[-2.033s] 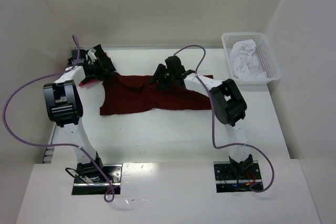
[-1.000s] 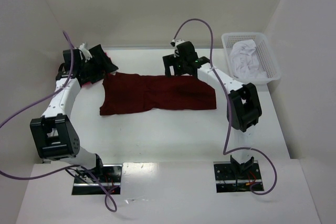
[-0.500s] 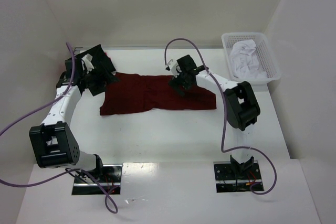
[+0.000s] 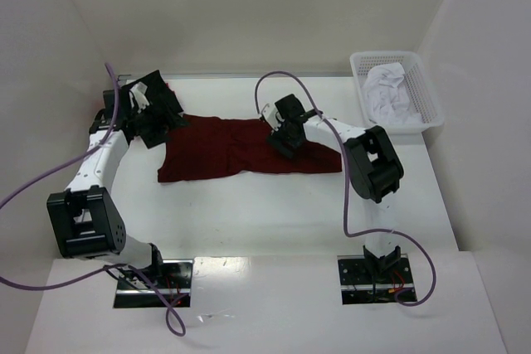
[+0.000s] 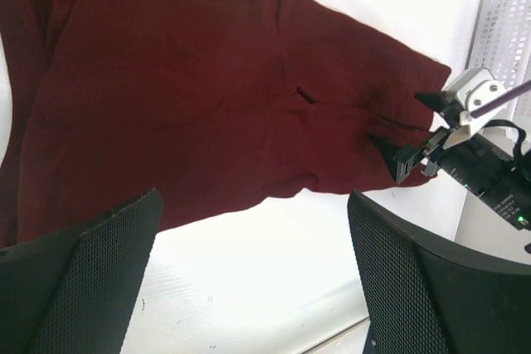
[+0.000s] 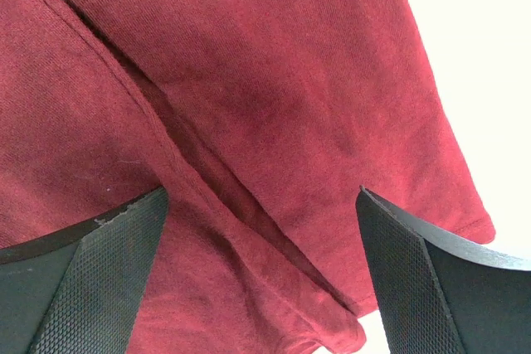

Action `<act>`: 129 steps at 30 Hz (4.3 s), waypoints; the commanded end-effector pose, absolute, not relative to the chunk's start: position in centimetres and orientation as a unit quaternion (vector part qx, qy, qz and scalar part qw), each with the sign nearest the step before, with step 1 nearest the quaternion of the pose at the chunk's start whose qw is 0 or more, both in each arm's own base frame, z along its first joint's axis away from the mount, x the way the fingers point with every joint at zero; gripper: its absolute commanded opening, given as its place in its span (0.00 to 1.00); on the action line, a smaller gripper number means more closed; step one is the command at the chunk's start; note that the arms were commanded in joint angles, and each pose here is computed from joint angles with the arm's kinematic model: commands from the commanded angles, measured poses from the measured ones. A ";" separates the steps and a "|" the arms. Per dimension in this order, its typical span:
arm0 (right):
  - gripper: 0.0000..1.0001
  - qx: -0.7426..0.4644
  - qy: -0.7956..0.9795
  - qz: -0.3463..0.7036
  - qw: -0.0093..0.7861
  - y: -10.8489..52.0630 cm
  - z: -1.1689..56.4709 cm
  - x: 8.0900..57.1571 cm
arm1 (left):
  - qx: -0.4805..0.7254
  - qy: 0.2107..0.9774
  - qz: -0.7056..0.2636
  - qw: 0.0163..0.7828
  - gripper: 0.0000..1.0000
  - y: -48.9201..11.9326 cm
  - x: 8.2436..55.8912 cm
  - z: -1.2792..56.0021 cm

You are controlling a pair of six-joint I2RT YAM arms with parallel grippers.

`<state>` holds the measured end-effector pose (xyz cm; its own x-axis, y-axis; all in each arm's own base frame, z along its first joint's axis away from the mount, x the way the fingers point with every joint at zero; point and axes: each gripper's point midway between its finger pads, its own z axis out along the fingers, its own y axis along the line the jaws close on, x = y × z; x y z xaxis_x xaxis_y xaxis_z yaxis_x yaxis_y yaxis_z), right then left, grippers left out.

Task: Fold and stack the t-shirts
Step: Rotate the tshirt 90 degrees

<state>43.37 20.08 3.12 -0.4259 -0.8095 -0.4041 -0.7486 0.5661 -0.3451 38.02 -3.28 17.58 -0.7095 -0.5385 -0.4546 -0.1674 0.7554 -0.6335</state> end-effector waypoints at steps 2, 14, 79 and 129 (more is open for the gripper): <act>1.00 -0.503 0.827 -0.043 0.249 22.9 0.7 41.2 | -0.186 0.880 -0.287 0.328 1.00 -3.0 39.3 17.8; 1.00 -0.569 0.802 -0.004 0.183 29.1 -1.9 32.5 | -0.233 0.897 -0.205 0.314 1.00 -0.1 39.9 14.1; 1.00 -0.217 0.913 0.184 0.294 31.2 8.1 28.5 | 0.046 0.946 -0.184 0.264 1.00 -28.3 54.8 8.3; 1.00 -0.100 0.948 0.051 0.299 31.8 1.5 53.4 | 0.001 0.925 -0.188 0.331 1.00 -13.0 33.8 21.9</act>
<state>53.67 33.70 3.04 -0.7672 -0.1490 -0.6239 -0.2664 0.9588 0.0986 33.81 -12.29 22.12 -0.7732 -0.1556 -0.6148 0.0796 0.9380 -0.3374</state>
